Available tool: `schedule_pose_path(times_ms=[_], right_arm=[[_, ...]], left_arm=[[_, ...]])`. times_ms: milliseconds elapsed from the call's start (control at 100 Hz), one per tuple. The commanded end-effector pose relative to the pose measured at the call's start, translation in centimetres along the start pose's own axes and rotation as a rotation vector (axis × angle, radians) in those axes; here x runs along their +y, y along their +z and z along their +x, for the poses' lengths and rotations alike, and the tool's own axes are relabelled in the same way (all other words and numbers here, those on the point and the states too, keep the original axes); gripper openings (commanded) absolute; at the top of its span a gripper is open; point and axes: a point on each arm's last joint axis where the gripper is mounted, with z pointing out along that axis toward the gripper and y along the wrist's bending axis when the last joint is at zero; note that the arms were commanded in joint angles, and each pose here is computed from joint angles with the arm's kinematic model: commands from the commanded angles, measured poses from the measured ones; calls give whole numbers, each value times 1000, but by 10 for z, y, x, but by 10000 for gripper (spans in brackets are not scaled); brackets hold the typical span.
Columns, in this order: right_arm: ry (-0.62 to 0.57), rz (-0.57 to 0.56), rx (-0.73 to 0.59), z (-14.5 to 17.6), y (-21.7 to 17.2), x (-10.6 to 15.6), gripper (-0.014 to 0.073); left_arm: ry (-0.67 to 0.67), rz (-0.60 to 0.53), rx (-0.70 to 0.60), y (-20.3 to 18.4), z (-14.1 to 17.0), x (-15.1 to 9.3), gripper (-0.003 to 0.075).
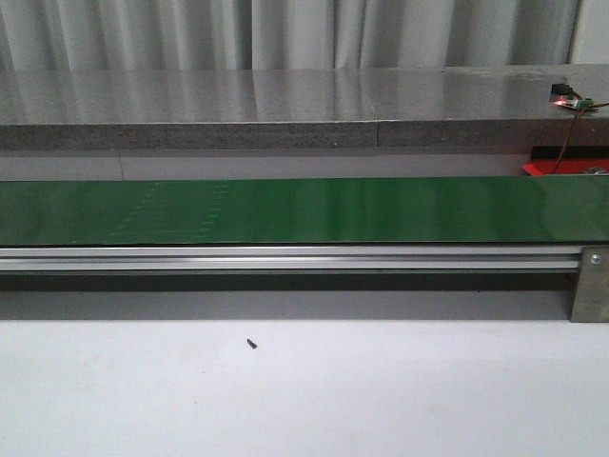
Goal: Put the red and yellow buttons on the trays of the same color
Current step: 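Lower the left gripper and grasp a yellow button by its cap, then carry the yellow button onto the green belt and open the left gripper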
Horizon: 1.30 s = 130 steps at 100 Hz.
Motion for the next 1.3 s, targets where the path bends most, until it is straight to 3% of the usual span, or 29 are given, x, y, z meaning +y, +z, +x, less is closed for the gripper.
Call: schedule_pose_path(times_ms=[0,320,850,940,1110,1290], right_arm=[[-13,-19,-111,-13,-3,2,-59],[-13,-19,-111,-13,-3,2,-59],[-13,-19,-111,-13,-3,2,-59],[-13,-19,-111,-13,-3,2,-59],[-13,-19,-111,-13,-3,2,-59],[-13,-19,-111,-13,-3,2,-59]], left_arm=[[-22,17,-78,-4,-19,-4,565],[-29,-6,-20,21,-42,-5,566],[-32,-47,22,50,-45,2,559],[-32,-46,8,50,-46,2,485],[-32,-45,-6,50,-47,2,257],[-30,-45,-15,49,-48,2,211]])
